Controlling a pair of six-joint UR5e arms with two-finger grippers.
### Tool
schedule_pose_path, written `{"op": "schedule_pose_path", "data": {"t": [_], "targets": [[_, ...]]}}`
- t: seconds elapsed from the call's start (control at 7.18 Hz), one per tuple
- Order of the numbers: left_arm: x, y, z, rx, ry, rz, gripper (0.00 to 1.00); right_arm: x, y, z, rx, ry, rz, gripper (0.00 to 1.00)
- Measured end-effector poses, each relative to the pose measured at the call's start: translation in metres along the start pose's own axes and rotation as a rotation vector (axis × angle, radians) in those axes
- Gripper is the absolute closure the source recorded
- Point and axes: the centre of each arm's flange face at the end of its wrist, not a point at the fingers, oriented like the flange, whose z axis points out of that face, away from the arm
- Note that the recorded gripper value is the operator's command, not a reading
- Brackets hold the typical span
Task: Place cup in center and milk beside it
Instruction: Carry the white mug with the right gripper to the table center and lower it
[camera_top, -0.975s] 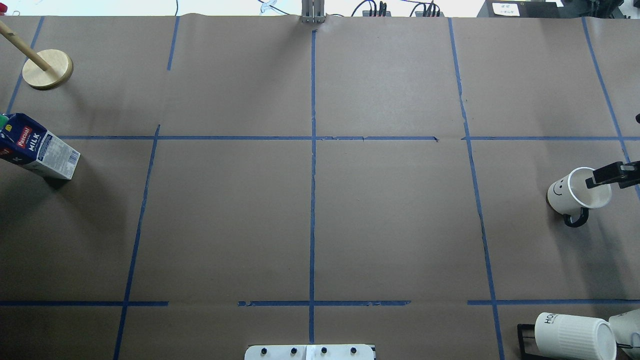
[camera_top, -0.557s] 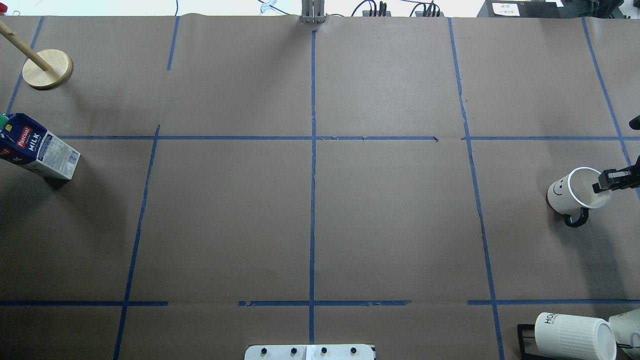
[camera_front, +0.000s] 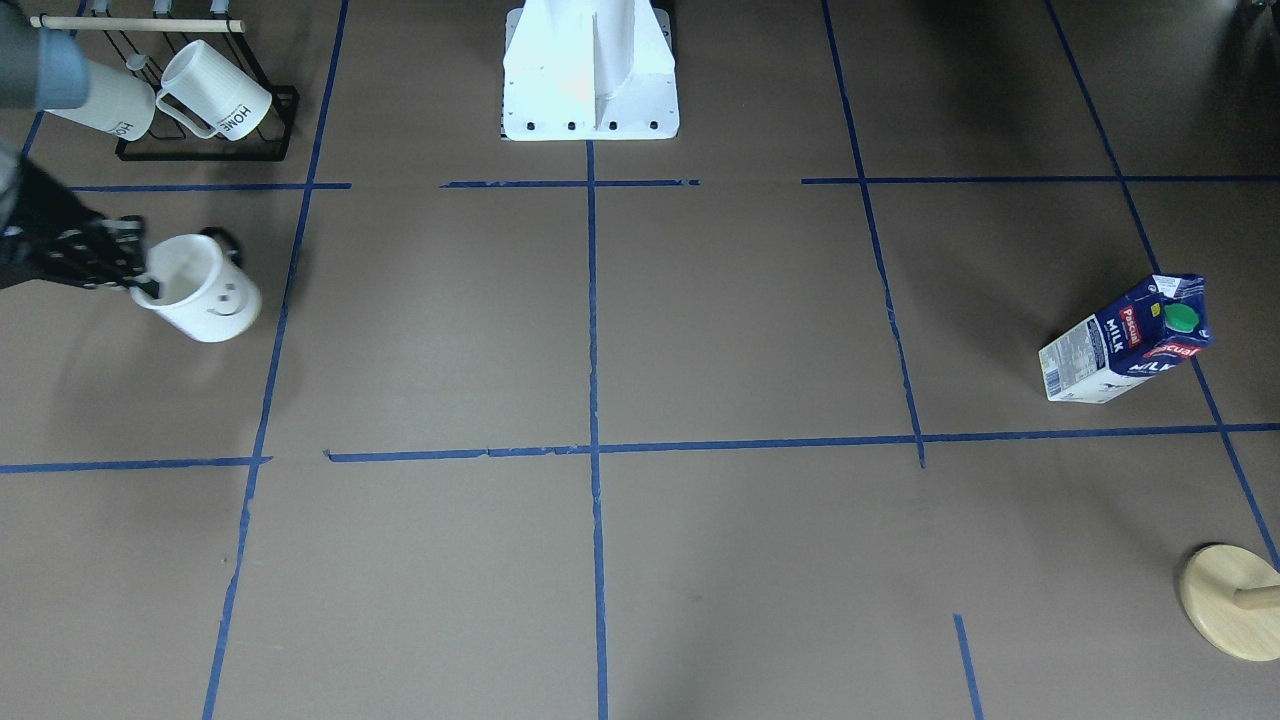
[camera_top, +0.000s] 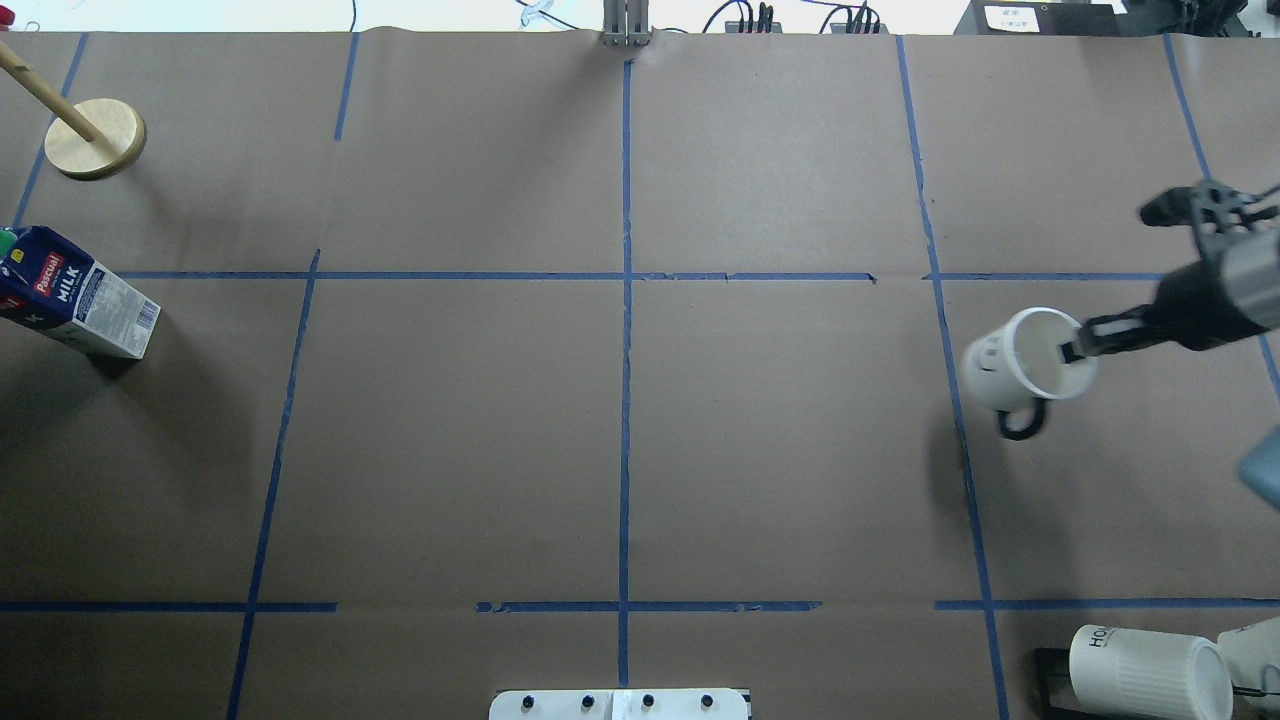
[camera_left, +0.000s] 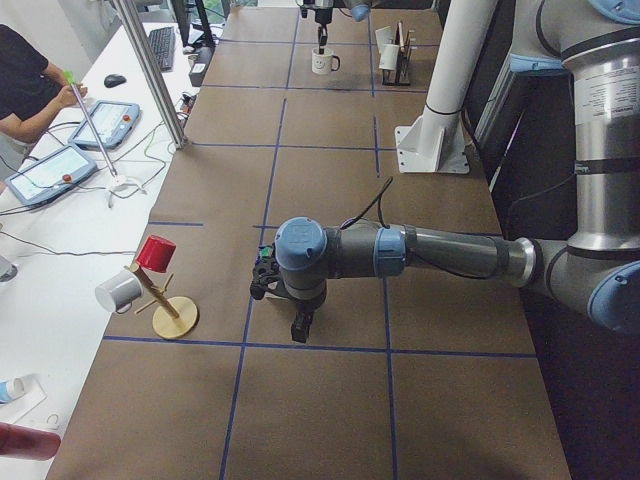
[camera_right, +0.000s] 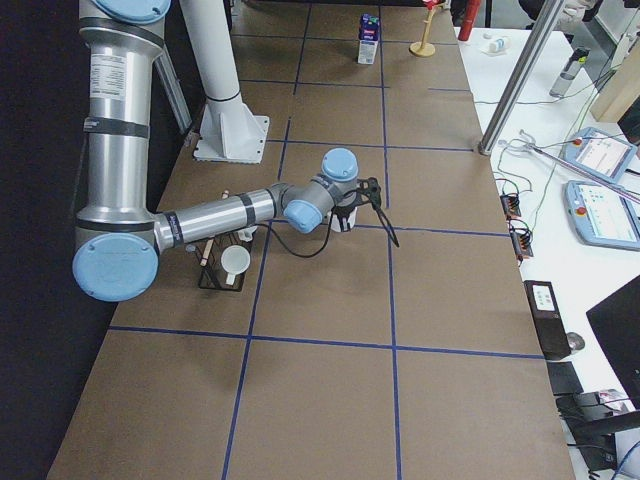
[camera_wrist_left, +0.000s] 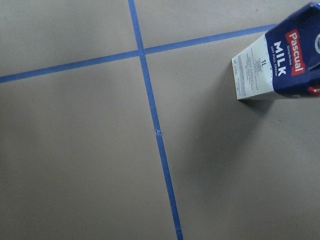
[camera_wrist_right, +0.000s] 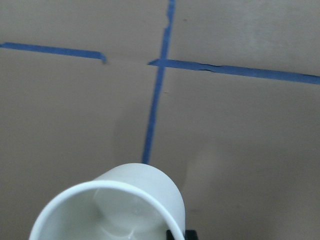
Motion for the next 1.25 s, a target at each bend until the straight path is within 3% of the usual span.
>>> {"op": "schedule_pose_path", "data": {"t": [0.14, 0.28, 0.56, 0.84, 0.98, 1.11, 1.25], "targets": [[0.000, 0.000, 0.000, -0.001, 0.000, 0.000, 0.00, -0.075, -0.018, 0.024, -0.023, -0.035, 0.040, 1.00], [-0.001, 0.000, 0.001, -0.002, 0.000, -0.001, 0.00, -0.151, -0.041, 0.046, -0.039, -0.001, 0.074, 1.00], [-0.002, 0.000, 0.001, -0.003, 0.001, -0.003, 0.00, -0.258, -0.077, 0.086, -0.050, 0.124, 0.132, 0.99], [-0.002, 0.001, 0.002, -0.003, 0.001, -0.003, 0.00, -0.288, -0.090, 0.127, -0.041, 0.137, 0.188, 0.97], [-0.002, 0.000, 0.002, -0.003, 0.001, -0.003, 0.00, -0.293, -0.093, 0.143, -0.039, 0.133, 0.209, 0.87], [-0.001, 0.000, 0.001, -0.002, 0.001, -0.001, 0.00, -0.296, -0.095, 0.152, -0.040, 0.132, 0.224, 0.40], [0.000, 0.000, 0.000, 0.000, 0.000, 0.002, 0.00, -0.298, -0.096, 0.155, -0.040, 0.131, 0.230, 0.05]]}}
